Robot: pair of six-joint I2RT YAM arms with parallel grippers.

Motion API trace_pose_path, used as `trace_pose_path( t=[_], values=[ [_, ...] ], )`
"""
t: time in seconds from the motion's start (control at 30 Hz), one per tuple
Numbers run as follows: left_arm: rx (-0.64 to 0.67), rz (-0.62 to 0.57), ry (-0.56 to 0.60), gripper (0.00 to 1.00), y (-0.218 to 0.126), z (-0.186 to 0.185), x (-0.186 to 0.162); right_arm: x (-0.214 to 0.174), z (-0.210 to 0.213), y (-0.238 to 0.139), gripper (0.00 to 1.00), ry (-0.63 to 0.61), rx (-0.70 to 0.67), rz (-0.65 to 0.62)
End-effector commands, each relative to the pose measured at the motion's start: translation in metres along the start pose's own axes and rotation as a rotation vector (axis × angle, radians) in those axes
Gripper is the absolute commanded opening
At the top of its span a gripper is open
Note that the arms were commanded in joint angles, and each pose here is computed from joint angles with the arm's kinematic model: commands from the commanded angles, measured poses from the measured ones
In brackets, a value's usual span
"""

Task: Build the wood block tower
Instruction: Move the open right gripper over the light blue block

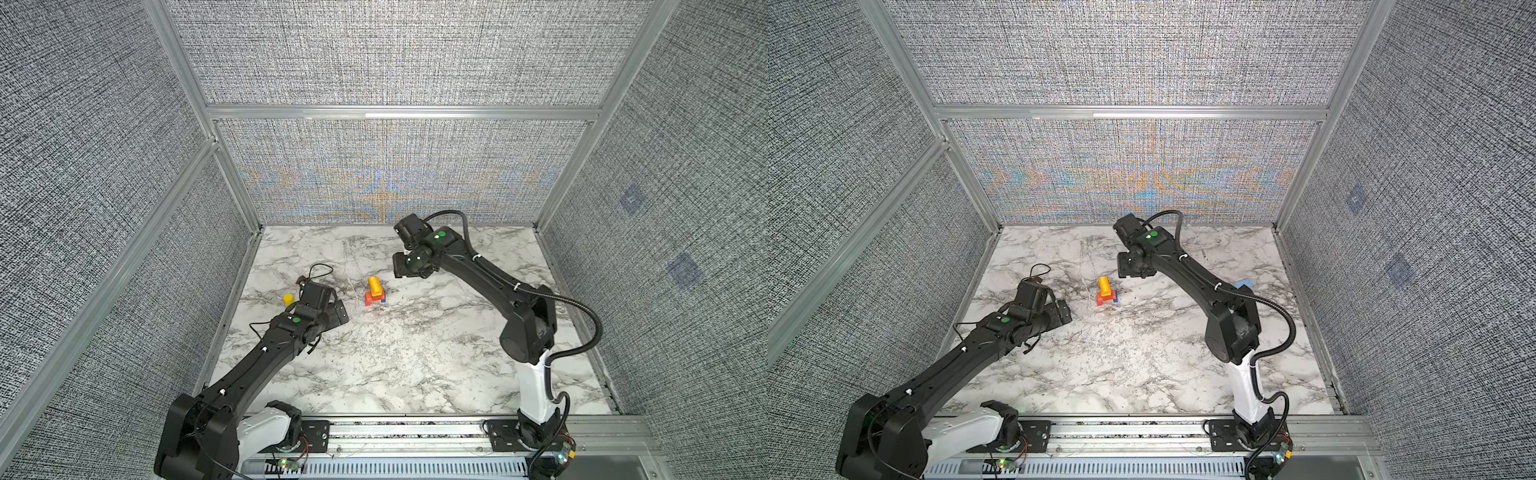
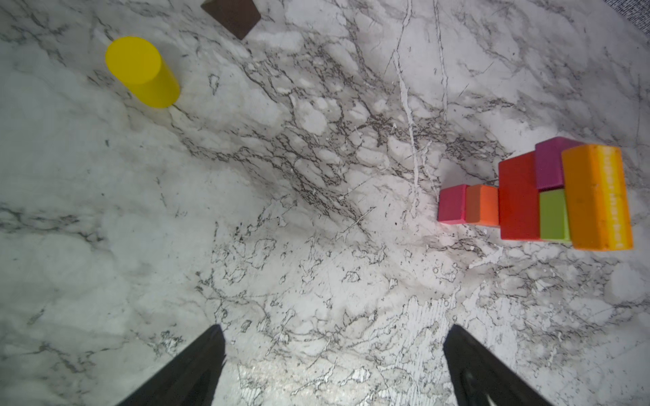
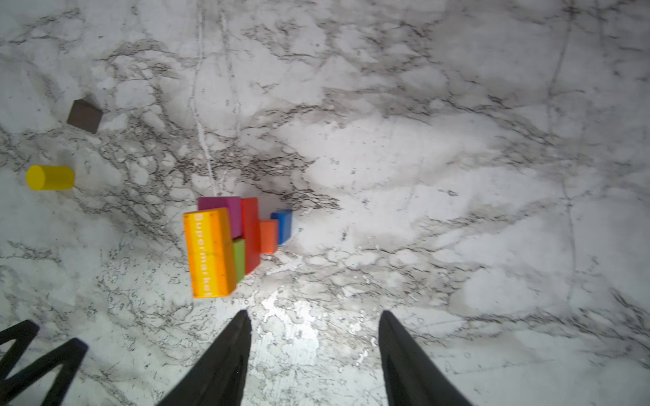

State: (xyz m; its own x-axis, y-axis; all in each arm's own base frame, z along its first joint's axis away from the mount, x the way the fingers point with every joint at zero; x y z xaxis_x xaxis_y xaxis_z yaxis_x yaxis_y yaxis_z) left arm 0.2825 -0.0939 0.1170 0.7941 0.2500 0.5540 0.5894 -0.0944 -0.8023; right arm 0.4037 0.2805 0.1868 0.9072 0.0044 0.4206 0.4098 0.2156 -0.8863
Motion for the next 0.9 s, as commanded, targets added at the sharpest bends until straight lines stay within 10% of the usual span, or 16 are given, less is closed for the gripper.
trace_pose_path(
  t=[0.0, 0.87],
  values=[
    [0.004, -0.058, 0.015, 0.99, -0.003, -0.004, 0.018, 0.007, -0.024, -0.008, 0.6, 0.029, 0.011, -0.014],
    [0.091, -0.173, -0.024, 0.99, 0.05, -0.03, 0.097, -0.004, -0.303, 0.019, 0.75, 0.593, -0.227, -0.082]
  ],
)
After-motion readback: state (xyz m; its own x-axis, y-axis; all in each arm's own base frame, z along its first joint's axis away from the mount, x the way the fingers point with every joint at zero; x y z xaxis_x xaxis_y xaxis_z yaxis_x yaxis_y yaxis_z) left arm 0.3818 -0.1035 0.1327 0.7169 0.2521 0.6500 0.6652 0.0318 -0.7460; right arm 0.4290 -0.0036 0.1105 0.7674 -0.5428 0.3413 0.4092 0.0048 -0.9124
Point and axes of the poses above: each gripper's point midway between its finger pads, its own y axis out along the fingers, its own z axis along the line the jaws close on, x = y × z, the point moved 1 cm from there along -y, back along the fingers, and after that the axes turned 5 degrees about y, right-handed, at the moved point
